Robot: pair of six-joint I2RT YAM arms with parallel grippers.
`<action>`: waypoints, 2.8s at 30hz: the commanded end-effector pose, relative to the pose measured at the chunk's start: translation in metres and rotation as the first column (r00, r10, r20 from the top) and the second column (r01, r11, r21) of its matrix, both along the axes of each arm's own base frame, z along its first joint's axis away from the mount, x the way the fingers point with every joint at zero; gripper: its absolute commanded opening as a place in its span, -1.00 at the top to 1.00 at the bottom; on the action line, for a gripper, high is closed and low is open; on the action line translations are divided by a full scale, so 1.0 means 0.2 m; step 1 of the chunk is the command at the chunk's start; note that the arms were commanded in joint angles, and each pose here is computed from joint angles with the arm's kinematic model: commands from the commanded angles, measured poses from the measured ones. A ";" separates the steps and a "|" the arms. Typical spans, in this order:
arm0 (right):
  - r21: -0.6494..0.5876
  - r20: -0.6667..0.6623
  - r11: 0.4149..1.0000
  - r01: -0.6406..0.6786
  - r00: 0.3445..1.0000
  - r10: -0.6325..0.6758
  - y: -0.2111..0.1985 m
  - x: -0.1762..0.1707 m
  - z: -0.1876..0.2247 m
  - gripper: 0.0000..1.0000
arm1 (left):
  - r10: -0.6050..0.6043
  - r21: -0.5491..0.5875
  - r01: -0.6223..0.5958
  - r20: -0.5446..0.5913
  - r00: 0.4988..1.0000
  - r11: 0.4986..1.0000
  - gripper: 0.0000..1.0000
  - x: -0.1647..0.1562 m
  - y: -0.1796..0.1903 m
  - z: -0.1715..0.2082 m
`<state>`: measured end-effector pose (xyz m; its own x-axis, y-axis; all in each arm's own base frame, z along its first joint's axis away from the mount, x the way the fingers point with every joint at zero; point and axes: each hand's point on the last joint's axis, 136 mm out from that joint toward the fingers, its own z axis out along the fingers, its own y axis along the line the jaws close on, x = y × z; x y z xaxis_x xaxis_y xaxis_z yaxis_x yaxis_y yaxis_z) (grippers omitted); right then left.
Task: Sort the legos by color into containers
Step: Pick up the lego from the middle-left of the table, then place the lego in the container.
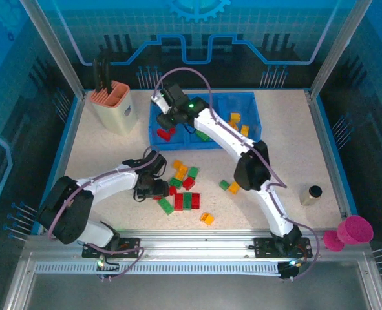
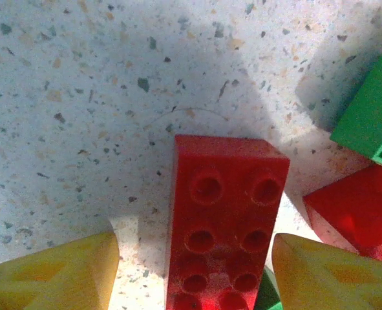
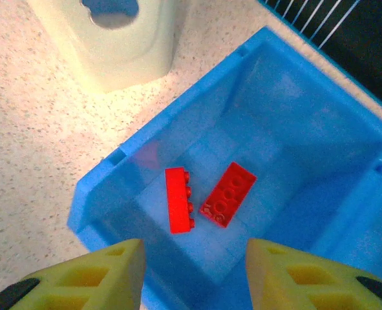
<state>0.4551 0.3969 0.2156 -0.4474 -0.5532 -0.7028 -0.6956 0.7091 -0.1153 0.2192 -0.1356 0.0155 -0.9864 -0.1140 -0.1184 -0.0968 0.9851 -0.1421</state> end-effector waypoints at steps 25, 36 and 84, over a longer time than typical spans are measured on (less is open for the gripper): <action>0.018 -0.029 0.925 0.380 0.925 -0.379 -1.07 -0.61 0.11 -0.02 | -0.053 0.111 0.030 0.216 0.975 0.993 0.38 0.38 -0.09 0.39; -0.008 -0.160 0.883 0.469 0.871 -0.464 -1.32 -0.96 -0.11 -0.07 | -0.101 0.193 0.015 0.445 0.890 0.981 0.38 1.01 -0.14 0.65; 0.017 -0.166 0.885 0.465 0.874 -0.456 -1.32 -0.87 -0.11 -0.10 | 0.093 -0.092 -0.054 0.491 0.866 0.994 -0.05 1.73 -0.19 0.52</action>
<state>0.2750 0.1294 0.1887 -0.7579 -0.2314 -0.6099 -0.2881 0.9576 -0.0054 0.5679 -0.1736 0.0661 -0.8306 -0.2291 -0.5075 -0.1157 0.9626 -0.2451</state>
